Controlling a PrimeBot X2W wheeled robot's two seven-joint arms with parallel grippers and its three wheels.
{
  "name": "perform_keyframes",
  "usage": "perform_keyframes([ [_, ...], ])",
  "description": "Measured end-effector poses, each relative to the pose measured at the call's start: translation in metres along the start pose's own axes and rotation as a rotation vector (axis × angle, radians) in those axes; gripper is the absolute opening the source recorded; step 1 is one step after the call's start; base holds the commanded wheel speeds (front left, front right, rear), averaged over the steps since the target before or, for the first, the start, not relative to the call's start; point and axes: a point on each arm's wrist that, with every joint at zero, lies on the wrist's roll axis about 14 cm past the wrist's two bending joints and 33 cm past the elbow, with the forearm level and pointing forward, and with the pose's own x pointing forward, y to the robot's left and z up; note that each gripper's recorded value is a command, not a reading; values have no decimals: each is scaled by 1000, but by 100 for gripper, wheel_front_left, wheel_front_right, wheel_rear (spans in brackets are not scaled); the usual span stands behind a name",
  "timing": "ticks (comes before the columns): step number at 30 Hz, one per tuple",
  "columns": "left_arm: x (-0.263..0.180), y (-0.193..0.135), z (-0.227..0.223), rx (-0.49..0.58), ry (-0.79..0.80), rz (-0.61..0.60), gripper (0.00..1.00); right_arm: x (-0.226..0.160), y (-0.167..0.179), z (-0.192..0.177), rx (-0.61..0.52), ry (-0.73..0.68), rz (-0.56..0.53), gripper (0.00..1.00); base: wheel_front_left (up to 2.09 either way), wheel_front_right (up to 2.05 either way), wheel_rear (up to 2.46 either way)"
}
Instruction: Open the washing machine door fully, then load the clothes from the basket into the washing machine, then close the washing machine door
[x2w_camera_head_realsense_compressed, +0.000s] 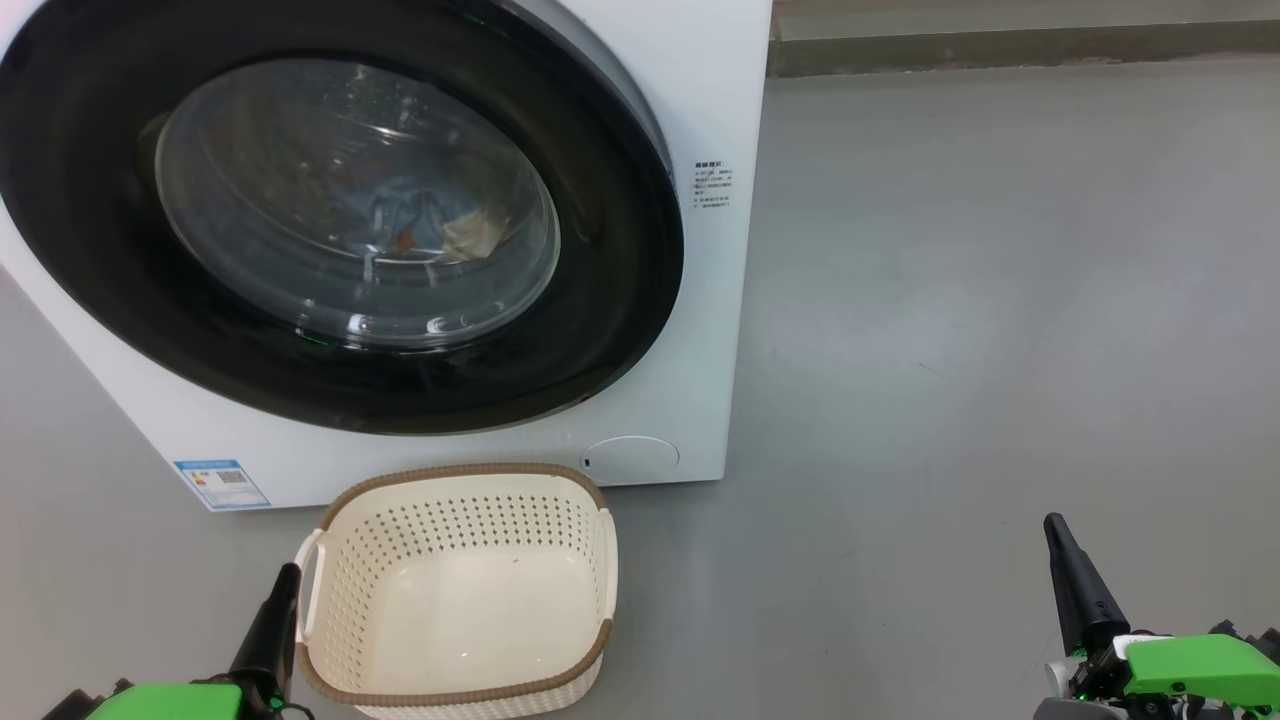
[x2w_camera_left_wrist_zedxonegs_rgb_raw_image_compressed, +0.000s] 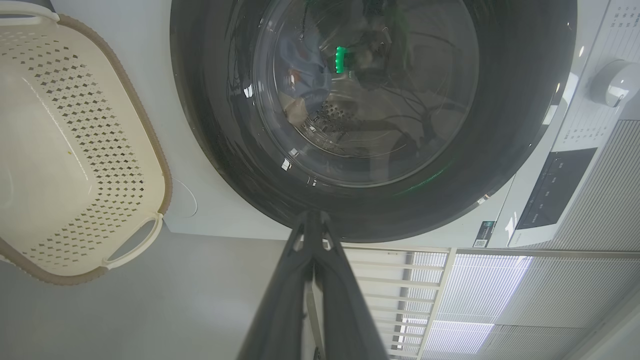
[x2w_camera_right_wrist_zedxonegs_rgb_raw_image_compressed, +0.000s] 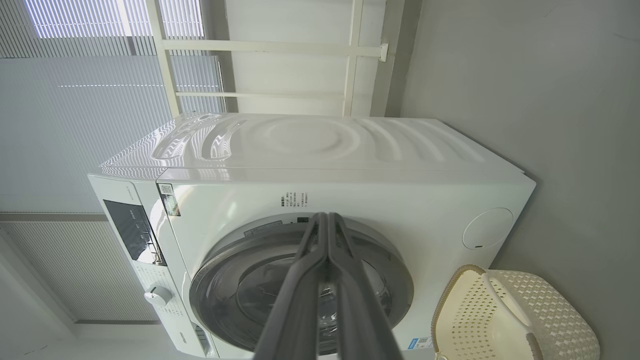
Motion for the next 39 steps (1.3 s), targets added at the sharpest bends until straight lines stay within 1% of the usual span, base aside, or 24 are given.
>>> perform_keyframes([
  [39, 0, 0, 0, 0, 0, 0, 0, 0, 0, 0, 0, 0, 0, 0, 0, 0, 0],
])
